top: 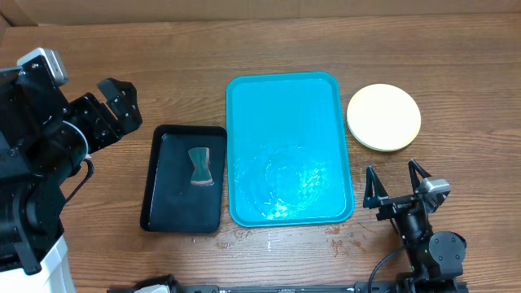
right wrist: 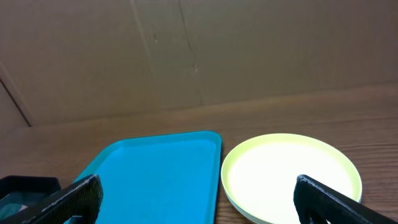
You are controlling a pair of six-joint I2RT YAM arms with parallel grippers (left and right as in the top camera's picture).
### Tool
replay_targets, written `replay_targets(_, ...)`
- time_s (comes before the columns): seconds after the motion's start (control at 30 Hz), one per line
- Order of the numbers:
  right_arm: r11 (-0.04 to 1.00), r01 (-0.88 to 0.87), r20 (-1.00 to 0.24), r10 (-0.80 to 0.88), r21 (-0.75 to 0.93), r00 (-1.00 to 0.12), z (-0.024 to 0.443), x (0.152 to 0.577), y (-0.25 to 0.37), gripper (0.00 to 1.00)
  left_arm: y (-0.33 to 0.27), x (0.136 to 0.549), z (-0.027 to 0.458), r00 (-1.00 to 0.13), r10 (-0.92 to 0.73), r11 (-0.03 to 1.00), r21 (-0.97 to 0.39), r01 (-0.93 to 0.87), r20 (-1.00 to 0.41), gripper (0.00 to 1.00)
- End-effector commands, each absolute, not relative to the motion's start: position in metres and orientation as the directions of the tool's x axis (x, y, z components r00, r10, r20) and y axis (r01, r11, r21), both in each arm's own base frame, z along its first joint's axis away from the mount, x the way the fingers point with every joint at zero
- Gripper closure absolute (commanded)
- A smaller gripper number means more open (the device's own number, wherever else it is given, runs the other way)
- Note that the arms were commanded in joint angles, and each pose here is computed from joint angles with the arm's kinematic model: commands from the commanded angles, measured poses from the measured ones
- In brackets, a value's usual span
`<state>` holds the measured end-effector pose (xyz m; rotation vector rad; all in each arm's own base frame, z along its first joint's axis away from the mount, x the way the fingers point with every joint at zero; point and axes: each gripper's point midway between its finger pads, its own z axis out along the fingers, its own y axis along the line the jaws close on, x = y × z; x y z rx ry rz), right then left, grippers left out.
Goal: Clean dirty plates on tray and stack at the side
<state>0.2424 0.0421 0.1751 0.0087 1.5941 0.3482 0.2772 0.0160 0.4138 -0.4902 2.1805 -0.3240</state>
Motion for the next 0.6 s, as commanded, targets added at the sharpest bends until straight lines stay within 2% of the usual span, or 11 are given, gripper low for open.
replay_targets(0.0,0.952,-0.21,-0.975,0.214,0.221,-0.057,0.1733,0.2423,0.0428,0.0,0.0188,0.2782,0.4161,-0.553,-0.436,0.899,-0.376,-0.226,-0.71,0.0)
replay_targets(0.57,0.952,-0.21,-0.975,0.214,0.221,-0.057,0.1733,0.2423,0.0428,0.0,0.0226,0.2794,0.4095,-0.564,-0.432,0.902,-0.351,-0.252,-0.704,0.0)
